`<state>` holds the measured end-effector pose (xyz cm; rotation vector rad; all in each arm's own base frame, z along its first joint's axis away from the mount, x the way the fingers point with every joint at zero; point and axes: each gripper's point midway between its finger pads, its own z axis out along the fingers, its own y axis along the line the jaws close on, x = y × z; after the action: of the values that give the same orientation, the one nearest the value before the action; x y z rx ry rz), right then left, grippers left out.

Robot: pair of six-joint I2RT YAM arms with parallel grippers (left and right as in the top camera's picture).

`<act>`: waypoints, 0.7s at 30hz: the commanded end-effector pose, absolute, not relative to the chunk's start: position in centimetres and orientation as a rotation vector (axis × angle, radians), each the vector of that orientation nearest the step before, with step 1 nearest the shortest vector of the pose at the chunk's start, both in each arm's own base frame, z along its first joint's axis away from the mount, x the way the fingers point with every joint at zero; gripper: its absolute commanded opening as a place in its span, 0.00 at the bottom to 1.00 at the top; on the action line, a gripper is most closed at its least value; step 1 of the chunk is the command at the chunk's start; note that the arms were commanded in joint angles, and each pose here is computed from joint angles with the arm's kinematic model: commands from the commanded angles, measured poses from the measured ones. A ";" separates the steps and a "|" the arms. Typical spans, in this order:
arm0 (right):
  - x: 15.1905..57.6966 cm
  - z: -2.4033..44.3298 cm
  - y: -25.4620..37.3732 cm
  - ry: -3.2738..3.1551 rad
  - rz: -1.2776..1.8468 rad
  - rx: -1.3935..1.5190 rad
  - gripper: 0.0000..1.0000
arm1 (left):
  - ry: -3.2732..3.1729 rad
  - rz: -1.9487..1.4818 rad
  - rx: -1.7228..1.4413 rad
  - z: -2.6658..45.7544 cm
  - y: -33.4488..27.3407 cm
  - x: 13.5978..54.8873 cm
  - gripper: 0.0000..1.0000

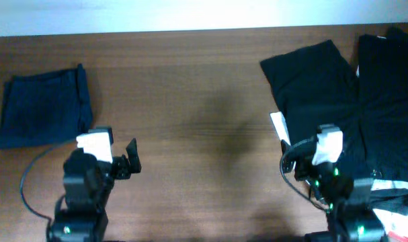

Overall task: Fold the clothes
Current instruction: 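Grasp the black shorts from the right pile and pull them to center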

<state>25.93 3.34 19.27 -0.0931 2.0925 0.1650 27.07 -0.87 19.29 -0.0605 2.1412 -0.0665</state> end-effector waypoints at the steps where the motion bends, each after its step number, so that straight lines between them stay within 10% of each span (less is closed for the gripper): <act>1: 29.0 20.4 3.6 2.257 0.190 -0.077 0.99 | 2.232 -0.062 -0.046 20.9 -0.9 28.8 0.99; 13: 48.9 12.6 3.8 2.566 0.113 -0.113 0.90 | 2.428 -0.053 -0.052 17.2 -1.0 30.9 0.99; 21: 50.9 1.8 0.8 2.684 -0.136 -0.055 0.79 | 2.431 -0.052 -0.052 17.1 -1.0 31.0 0.99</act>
<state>50.50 1.84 2.95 -0.0726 2.6753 -0.0712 30.59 -1.00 16.50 -0.0676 2.4453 -0.0478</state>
